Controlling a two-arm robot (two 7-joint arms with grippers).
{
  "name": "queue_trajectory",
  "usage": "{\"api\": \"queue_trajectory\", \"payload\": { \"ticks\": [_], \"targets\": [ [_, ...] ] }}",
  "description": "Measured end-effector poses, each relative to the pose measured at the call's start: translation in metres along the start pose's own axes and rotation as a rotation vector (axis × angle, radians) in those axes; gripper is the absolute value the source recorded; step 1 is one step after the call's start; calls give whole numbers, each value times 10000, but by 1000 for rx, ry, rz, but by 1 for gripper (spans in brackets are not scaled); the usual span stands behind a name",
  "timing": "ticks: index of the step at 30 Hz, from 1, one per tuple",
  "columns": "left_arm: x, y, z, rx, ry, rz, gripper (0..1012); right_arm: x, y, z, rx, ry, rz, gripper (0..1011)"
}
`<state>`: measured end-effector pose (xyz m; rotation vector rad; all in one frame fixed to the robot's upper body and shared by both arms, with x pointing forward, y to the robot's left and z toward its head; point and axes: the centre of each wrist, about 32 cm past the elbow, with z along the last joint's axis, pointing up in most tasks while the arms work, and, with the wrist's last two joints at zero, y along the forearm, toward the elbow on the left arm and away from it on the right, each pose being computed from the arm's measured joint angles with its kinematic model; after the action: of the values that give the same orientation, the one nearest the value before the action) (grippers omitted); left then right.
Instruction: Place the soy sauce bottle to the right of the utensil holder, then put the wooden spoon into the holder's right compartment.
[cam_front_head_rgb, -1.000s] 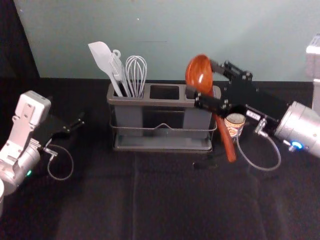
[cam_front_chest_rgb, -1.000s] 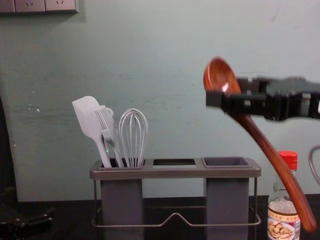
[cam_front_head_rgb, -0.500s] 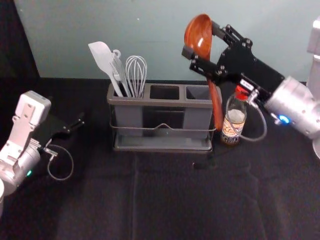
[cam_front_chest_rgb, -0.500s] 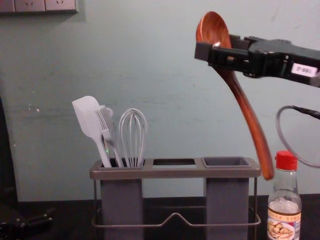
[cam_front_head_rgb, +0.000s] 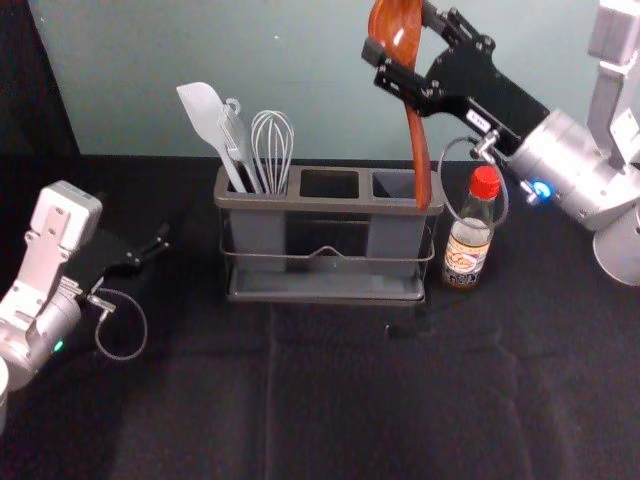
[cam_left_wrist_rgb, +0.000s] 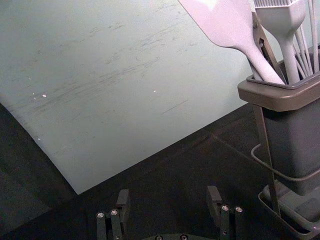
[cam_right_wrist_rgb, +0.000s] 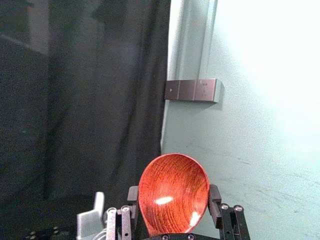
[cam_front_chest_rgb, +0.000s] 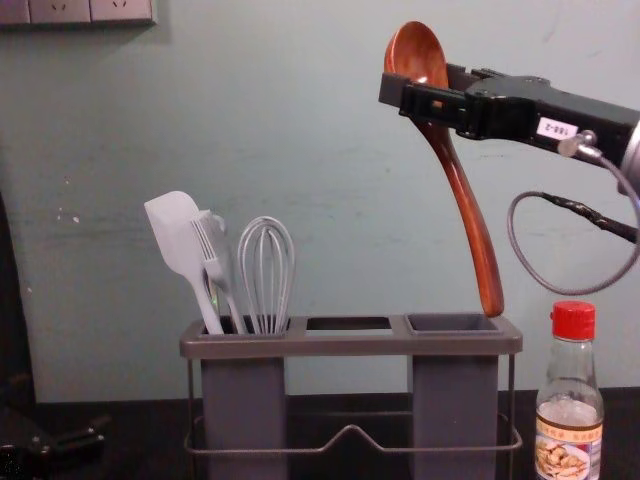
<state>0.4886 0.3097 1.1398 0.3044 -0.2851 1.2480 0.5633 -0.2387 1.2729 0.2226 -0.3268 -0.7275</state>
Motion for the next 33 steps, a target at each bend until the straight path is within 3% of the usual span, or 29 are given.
{"api": "queue_trajectory", "payload": {
  "ticks": [10, 33],
  "targets": [
    [0, 0, 0, 0, 0, 0, 1005, 193, 184, -137, -14, -11, -34, 838],
    [0, 0, 0, 0, 0, 0, 1005, 242, 433, -318, -60, -24, -45, 838]
  ]
}}
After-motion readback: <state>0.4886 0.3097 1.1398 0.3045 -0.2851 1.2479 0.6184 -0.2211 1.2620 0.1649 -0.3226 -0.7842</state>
